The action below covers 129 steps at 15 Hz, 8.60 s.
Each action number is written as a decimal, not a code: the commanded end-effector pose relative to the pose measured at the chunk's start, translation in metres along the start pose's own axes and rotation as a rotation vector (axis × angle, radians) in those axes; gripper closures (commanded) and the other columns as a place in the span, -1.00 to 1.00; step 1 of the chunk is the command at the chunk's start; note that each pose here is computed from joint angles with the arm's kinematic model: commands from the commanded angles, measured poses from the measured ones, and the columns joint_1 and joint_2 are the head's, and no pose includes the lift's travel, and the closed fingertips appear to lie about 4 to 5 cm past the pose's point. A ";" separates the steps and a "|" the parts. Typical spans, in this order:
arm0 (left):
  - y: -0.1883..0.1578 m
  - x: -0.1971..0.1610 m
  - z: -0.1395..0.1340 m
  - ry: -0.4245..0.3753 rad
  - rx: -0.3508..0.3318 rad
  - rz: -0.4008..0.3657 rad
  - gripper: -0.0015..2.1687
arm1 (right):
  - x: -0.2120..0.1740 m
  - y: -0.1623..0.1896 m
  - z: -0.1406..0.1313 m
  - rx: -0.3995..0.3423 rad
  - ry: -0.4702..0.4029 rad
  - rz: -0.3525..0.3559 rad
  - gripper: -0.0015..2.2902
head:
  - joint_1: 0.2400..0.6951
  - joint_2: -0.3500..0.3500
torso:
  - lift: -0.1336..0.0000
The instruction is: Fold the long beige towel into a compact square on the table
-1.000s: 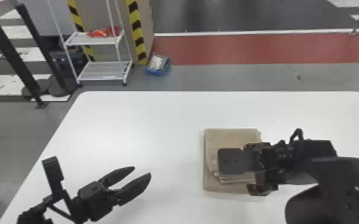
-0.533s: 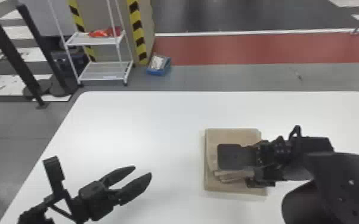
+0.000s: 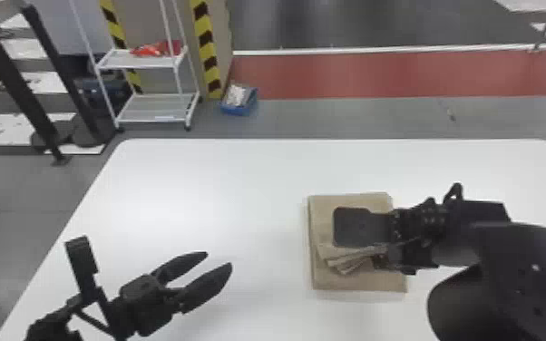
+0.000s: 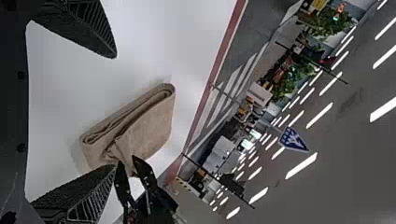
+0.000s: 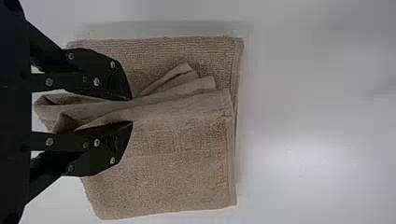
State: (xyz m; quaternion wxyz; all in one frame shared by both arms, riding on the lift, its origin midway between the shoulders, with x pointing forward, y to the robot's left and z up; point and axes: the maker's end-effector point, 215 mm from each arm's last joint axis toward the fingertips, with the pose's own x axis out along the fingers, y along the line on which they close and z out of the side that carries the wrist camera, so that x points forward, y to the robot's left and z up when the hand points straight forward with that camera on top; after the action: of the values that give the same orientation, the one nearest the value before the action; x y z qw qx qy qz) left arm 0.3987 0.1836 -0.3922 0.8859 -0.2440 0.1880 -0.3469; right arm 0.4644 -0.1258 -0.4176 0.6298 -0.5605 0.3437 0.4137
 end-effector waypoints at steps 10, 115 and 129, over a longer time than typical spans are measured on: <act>-0.058 0.023 -0.031 0.069 -0.027 -0.162 -0.78 | -0.020 -0.039 -0.007 0.106 -0.052 -0.056 0.44 | 1.00 0.11 | -0.86; -0.097 0.190 -0.120 0.428 0.128 -0.286 -0.77 | -0.029 0.042 -0.052 0.274 -0.065 0.014 0.39 | 1.00 -0.90 | -0.86; -0.103 0.176 -0.126 0.475 0.164 -0.258 -0.87 | -0.050 -0.032 -0.032 0.411 -0.215 -0.060 0.39 | 1.00 -0.82 | -0.86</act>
State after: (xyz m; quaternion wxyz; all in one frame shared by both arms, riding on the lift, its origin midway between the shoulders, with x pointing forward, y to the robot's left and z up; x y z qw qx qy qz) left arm 0.4039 -0.0433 -0.4654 0.7834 -0.1043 0.3287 -0.5170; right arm 0.4657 -0.1737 -0.3611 0.7727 -0.3972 0.3331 0.3664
